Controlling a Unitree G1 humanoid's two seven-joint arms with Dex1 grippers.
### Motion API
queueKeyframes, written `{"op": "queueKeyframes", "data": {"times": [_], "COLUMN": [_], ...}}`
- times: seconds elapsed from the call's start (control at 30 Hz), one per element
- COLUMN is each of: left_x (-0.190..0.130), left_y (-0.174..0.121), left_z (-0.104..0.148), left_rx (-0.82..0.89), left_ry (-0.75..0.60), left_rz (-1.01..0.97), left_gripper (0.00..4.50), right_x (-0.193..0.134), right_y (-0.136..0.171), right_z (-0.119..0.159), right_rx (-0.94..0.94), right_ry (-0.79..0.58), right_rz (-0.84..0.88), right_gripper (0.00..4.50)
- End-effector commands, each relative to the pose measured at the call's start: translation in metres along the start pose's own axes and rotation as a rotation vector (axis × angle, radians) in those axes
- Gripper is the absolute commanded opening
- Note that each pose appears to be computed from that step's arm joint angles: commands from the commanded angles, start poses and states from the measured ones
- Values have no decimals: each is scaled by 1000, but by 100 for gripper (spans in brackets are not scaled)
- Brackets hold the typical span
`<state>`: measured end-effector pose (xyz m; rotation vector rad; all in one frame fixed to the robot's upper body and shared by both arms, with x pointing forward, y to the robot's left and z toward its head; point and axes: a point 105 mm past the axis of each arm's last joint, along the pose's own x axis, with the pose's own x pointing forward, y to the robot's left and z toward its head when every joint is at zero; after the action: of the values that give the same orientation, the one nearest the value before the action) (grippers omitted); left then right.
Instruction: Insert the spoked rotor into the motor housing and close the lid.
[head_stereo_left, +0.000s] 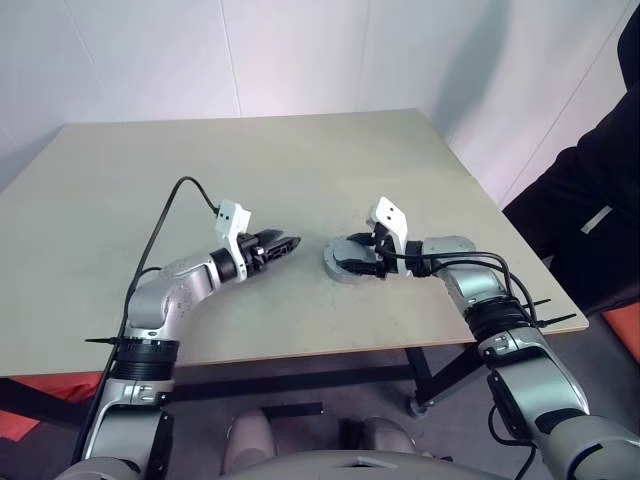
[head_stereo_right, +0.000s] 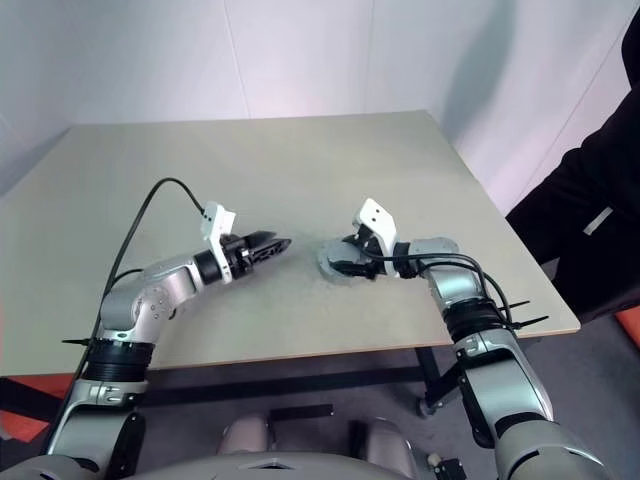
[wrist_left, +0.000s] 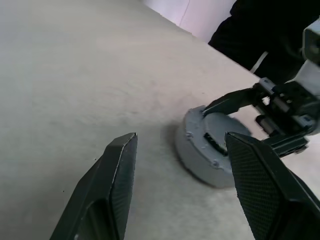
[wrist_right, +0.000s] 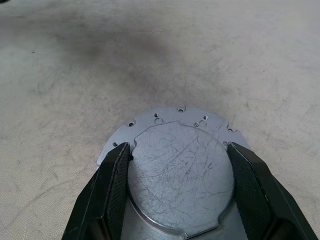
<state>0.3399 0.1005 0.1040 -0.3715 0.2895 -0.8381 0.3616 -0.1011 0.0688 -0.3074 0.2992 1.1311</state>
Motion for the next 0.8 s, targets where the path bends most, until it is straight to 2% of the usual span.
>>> {"op": "queueKeyframes", "data": {"times": [0.03,0.27,0.57,0.7,0.8], "left_x": [12,32,54,56,55], "left_y": [-6,-12,-19,-7,-4], "left_z": [17,5,-34,-64,-68], "left_rx": [-66,-211,-257,-204,-209], "left_ry": [-60,-34,170,328,344], "left_rz": [-26,-82,-97,-1,11], "left_gripper": [240,1,1,1,1], "right_x": [4,4,4,2,1], "right_y": [3,2,0,-3,-6], "right_z": [-8,-8,-8,-7,-5], "right_rx": [3,-1,0,5,9], "right_ry": [44,43,39,34,26], "right_rz": [13,0,-18,-47,-66], "right_gripper": [297,297,297,297,297]}}
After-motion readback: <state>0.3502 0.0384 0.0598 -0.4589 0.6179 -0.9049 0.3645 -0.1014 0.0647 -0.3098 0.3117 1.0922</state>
